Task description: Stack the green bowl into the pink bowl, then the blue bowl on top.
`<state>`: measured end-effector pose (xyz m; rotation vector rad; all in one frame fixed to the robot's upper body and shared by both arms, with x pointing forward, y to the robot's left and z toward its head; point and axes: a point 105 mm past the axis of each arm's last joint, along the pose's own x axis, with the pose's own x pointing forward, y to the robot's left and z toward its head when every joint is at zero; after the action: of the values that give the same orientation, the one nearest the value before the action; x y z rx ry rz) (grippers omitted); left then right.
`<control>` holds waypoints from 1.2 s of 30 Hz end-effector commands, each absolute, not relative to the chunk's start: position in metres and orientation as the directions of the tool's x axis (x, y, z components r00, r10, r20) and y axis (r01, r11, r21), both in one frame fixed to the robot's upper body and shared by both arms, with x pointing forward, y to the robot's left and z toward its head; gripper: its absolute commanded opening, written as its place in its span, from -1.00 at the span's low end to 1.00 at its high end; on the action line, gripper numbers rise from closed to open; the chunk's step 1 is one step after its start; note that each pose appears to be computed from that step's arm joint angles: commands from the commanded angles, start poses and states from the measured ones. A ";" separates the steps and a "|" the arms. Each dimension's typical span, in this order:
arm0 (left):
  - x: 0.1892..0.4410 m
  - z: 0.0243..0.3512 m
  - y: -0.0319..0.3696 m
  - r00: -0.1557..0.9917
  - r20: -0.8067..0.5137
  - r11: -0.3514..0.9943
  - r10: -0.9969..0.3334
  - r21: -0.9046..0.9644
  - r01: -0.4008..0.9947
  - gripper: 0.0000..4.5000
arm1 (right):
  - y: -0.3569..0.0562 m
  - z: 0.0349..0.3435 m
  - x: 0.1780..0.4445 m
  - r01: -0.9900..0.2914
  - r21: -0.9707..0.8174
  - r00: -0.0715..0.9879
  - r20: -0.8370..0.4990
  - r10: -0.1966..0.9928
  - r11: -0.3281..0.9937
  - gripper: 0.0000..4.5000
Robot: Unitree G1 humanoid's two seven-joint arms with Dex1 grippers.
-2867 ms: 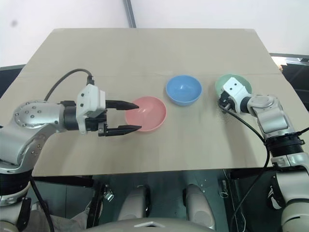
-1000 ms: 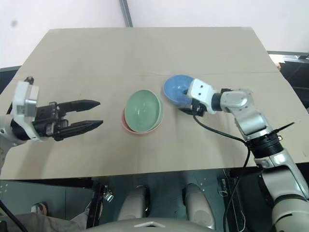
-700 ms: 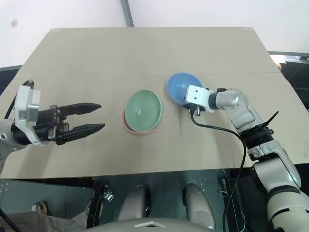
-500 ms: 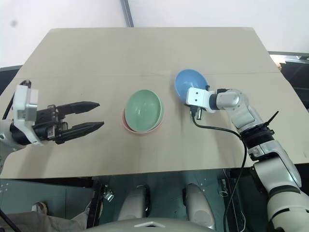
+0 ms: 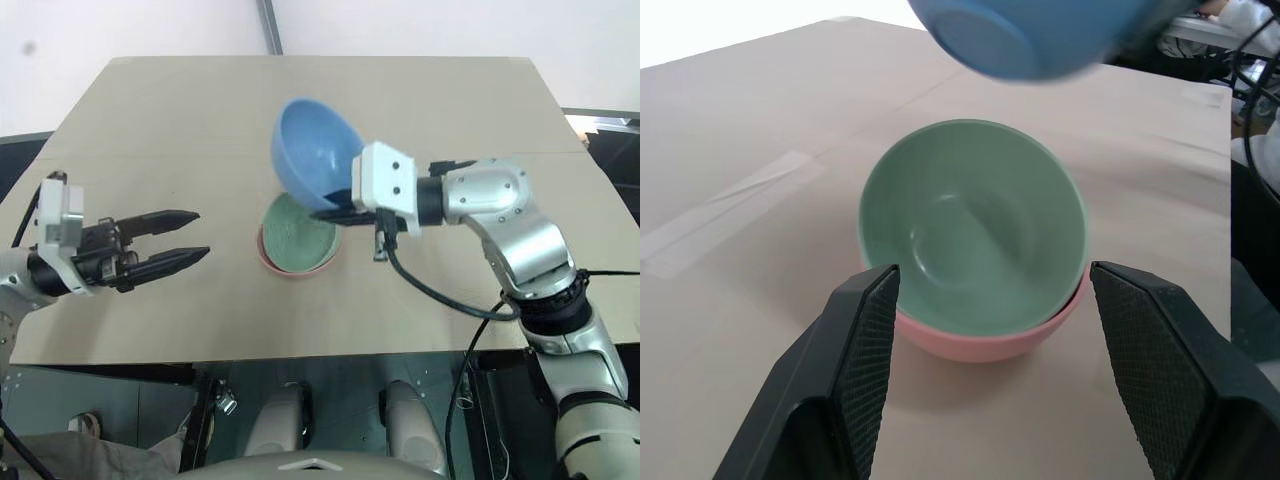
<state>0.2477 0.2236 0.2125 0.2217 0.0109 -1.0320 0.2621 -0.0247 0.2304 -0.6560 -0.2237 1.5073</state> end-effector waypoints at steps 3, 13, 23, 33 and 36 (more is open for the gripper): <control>0.247 0.223 0.224 0.513 -0.115 0.480 -0.851 0.226 0.847 0.44 | -0.012 0.222 0.264 -0.821 -0.564 0.093 -0.290 0.952 -0.091 -0.98; 0.244 0.224 0.224 0.521 -0.107 0.489 -0.847 0.232 0.841 0.44 | 0.001 0.186 0.284 -0.779 -0.615 0.168 -0.389 0.906 -0.120 -0.98; 0.250 0.223 0.220 0.522 -0.098 0.492 -0.847 0.224 0.841 0.44 | 0.000 0.224 0.275 -0.807 -0.589 0.138 -0.247 0.959 -0.035 0.24; 0.254 0.215 0.210 0.541 -0.138 0.514 -0.829 0.191 0.836 0.44 | -0.100 0.238 0.267 -0.857 -0.345 0.452 -0.146 0.880 0.383 0.43; 0.251 0.214 0.212 0.542 -0.141 0.514 -0.828 0.192 0.836 0.44 | -0.132 0.224 0.255 -0.822 -0.295 0.553 -0.208 0.807 0.488 0.74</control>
<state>0.2567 0.2109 0.2051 0.2178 0.0608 -0.9958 0.2715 -0.1068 0.2171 -0.3642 0.0285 1.0902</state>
